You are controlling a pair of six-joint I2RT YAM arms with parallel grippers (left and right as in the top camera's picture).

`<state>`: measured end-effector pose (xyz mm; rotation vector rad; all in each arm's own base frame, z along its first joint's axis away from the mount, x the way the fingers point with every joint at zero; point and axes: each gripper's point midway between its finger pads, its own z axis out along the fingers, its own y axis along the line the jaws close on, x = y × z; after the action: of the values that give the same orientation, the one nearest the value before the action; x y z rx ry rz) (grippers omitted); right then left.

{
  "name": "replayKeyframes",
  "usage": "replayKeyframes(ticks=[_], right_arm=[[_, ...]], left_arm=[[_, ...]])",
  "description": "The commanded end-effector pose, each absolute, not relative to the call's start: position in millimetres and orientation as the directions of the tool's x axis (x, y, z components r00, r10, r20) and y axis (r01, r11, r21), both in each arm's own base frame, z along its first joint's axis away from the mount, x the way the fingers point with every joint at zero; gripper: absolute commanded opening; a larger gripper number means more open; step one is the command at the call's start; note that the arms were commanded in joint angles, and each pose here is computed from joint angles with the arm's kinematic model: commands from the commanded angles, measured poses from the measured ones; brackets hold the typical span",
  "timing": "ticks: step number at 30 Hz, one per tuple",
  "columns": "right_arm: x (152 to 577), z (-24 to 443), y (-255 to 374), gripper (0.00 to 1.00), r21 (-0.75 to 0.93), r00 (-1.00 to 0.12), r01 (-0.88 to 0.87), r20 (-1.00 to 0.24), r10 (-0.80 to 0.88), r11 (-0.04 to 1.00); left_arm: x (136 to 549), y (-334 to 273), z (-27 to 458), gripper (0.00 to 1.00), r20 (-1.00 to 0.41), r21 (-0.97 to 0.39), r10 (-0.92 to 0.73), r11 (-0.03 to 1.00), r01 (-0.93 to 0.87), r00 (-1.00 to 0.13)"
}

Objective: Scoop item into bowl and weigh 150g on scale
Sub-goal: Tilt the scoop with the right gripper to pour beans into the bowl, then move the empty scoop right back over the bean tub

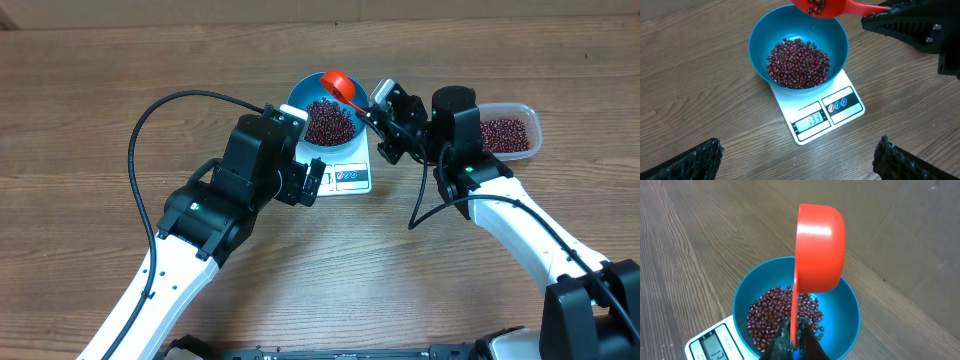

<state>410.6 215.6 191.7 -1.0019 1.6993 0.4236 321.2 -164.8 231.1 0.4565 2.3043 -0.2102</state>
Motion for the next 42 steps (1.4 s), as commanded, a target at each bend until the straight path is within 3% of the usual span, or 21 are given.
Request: replayKeyframes(ticks=[1,13,15,19,29,37,42], right_arm=[[415,195,212,0.04,-0.232,-0.046,-0.78,-0.905,-0.422,0.582],[417,196,209,0.04,-0.217,-0.06,-0.773,-0.911,-0.408,0.596],[421,198,207,0.04,-0.181,-0.095,-0.754,-0.921,-0.377,0.631],[442,208,184,0.04,-0.024,-0.251,-0.598,-0.944,-0.216,0.801],[444,219,128,0.04,0.212,-0.509,-0.394,-0.861,-0.02,0.894],[429,234,95,0.04,0.194,-0.602,-0.273,-0.798,-0.01,0.942],[423,222,47,0.04,0.09,-0.657,-0.013,-0.752,0.059,0.996]], left_arm=[[326,-164,240,1.0,-0.733,-0.005,0.255,0.925,0.379,-0.631],[326,-164,240,0.99,-0.733,-0.005,0.255,0.925,0.379,-0.631],[326,-164,240,0.99,-0.733,-0.005,0.255,0.925,0.379,-0.631],[326,-164,240,1.0,-0.733,-0.005,0.255,0.925,0.379,-0.631],[326,-164,240,1.0,-0.733,-0.005,0.255,0.925,0.379,-0.631],[326,-164,240,0.99,-0.733,-0.005,0.255,0.925,0.379,-0.631],[326,-164,240,1.0,-0.733,-0.005,0.255,0.925,0.379,-0.631]])
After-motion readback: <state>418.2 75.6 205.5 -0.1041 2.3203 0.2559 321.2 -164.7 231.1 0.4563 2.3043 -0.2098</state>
